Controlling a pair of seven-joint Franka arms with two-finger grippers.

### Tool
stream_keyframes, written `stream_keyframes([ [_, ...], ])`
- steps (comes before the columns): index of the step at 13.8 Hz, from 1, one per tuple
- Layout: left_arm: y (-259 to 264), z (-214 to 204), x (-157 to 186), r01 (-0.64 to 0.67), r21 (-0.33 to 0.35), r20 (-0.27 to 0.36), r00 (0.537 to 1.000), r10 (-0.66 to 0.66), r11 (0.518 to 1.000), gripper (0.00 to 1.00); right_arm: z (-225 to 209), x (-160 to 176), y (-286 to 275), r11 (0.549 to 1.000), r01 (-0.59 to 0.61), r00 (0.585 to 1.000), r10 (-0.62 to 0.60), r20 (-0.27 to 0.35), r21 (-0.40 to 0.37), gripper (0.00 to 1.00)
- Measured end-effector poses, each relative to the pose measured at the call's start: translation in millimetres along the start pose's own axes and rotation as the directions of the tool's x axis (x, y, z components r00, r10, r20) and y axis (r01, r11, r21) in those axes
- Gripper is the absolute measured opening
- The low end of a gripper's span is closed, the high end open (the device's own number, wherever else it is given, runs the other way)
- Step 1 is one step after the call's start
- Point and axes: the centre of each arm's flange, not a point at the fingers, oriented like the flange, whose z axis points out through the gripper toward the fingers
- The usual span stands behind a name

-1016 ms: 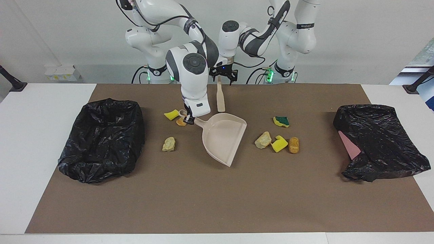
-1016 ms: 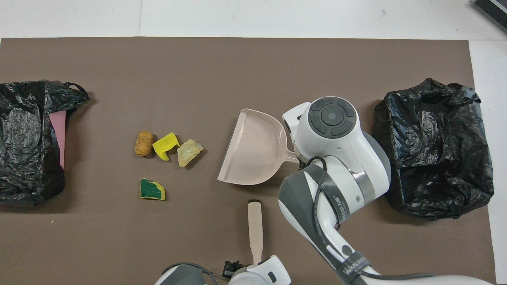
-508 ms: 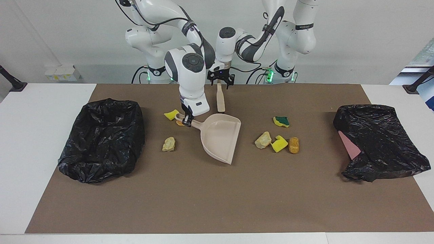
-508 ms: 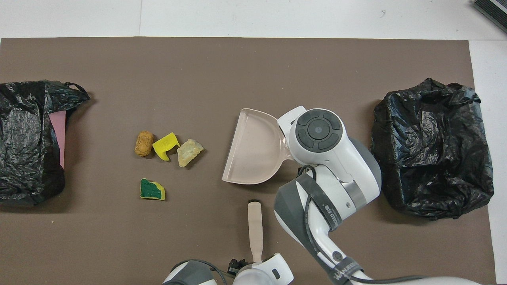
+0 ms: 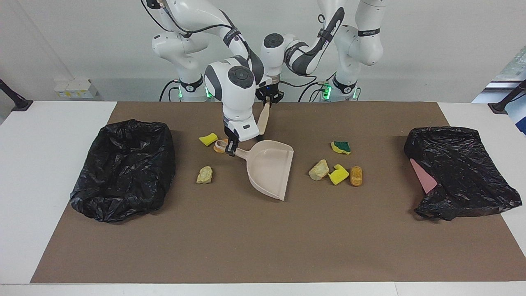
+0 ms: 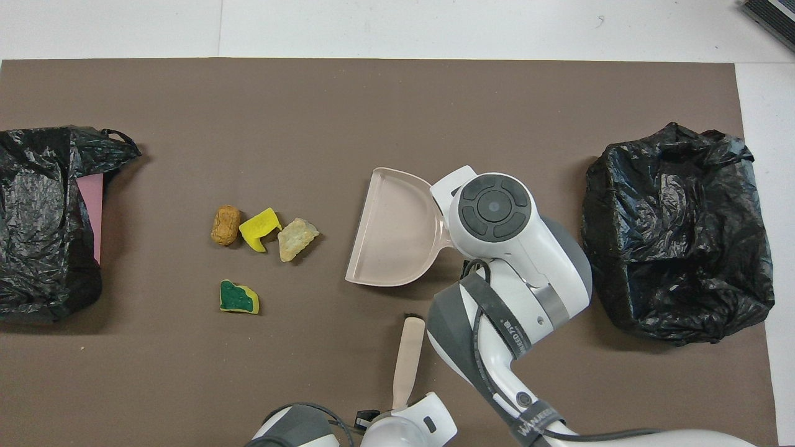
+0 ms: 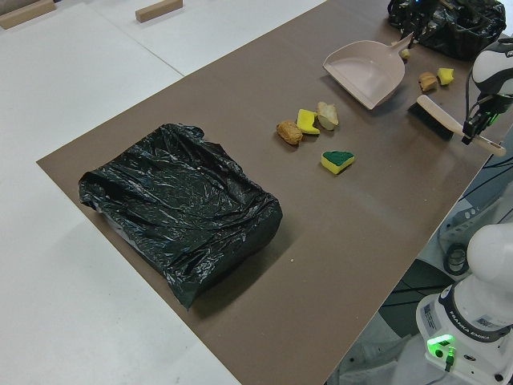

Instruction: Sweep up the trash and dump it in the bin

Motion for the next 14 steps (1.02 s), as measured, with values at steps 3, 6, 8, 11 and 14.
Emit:
stream_keyframes([
  [3, -37.0, -36.2, 26.2, 0.044, -0.001, 0.01, 0.999, -0.044, 0.999, 0.27, 0.0, 0.1, -0.1, 1.0, 0.0, 1.0, 0.0, 0.0, 0.0, 0.33],
  [6, -78.0, -83.3, 54.2, 0.125, -0.018, 0.004, 0.992, -0.125, 0.992, 0.27, -0.1, 0.3, 0.0, 1.0, 0.001, 1.0, -0.001, -0.001, -0.001, 0.33],
  [8, -107.2, -106.4, 72.1, 0.2, -0.033, -0.007, 0.98, -0.2, 0.979, 0.27, -0.1, 0.6, -0.3, 1.0, 0.001, 1.0, -0.001, -0.001, -0.002, 0.33],
  [11, -156.0, -112.7, 94.1, 0.342, -0.034, 0.004, 0.94, -0.342, 0.939, 0.27, 6.1, 3.6, -0.3, 1.0, 0.007, 1.0, -0.007, 0.002, 0.0, 0.33],
  [14, -213.0, -108.3, 109.9, 0.531, -0.019, 0.033, 0.847, -0.53, 0.847, 0.27, 17.5, 16.1, -6.6, 0.999, 0.05, 0.998, -0.05, 0.03, -0.018, 0.33],
])
